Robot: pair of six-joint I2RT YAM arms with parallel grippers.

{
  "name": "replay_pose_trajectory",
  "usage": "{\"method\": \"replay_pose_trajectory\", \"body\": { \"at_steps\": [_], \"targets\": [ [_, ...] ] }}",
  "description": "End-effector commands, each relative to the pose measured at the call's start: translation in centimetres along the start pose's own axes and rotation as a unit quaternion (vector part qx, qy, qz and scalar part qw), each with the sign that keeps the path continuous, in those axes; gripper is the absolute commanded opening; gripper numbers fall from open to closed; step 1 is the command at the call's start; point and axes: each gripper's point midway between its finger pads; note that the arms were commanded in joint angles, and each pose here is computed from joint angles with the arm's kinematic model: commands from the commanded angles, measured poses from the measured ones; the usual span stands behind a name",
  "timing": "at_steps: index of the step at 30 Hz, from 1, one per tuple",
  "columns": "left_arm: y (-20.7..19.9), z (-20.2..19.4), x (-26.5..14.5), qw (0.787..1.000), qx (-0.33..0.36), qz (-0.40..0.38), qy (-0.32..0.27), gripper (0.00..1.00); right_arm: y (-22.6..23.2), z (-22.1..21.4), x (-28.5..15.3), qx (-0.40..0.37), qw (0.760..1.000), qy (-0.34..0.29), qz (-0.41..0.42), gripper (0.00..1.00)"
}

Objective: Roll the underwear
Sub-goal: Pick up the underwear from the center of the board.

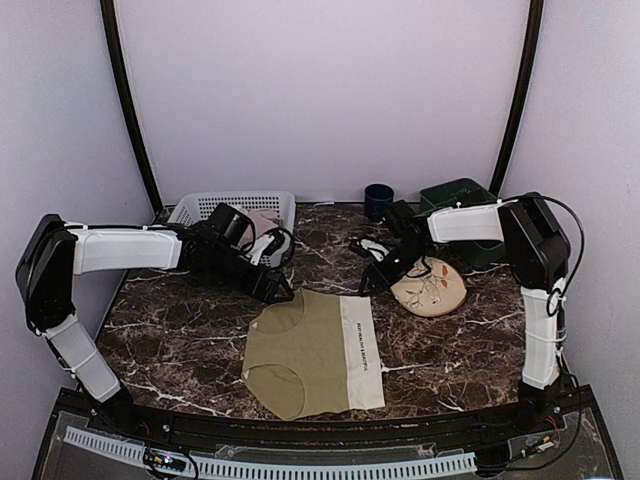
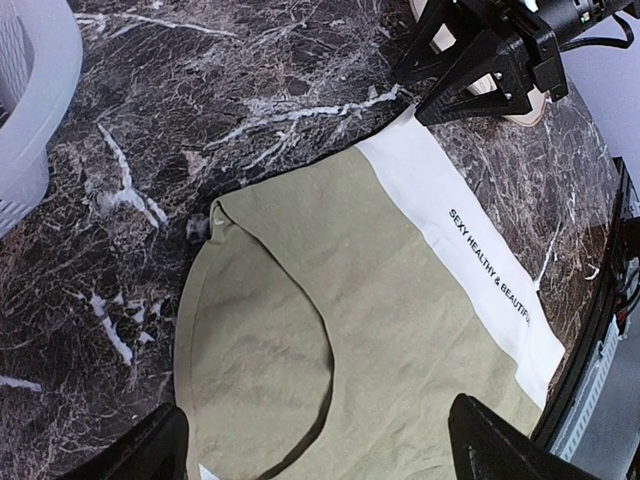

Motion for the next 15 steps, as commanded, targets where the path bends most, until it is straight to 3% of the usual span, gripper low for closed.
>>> {"method": "replay_pose_trajectory", "body": {
  "at_steps": [1, 15],
  "targets": [
    [1.0, 0.3, 0.2, 1.0, -0.011, 0.003, -0.008, 0.93, -0.7, -0.6, 0.8, -0.001, 1.0, 0.016, -0.003, 0.44],
    [2.7, 0.2, 1.2, 1.0, -0.008, 0.023, 0.013, 0.89, -1.5, -5.0, 2.5, -0.034, 0.993, 0.08, -0.083, 0.32]
  ]
}}
Point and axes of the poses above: each gripper's point midway between its finger pads, its own x axis out along the fingers, its own y axis along the line the jaws close on, z = x × y, and after that the axes turned 9 degrees about x, right-handed
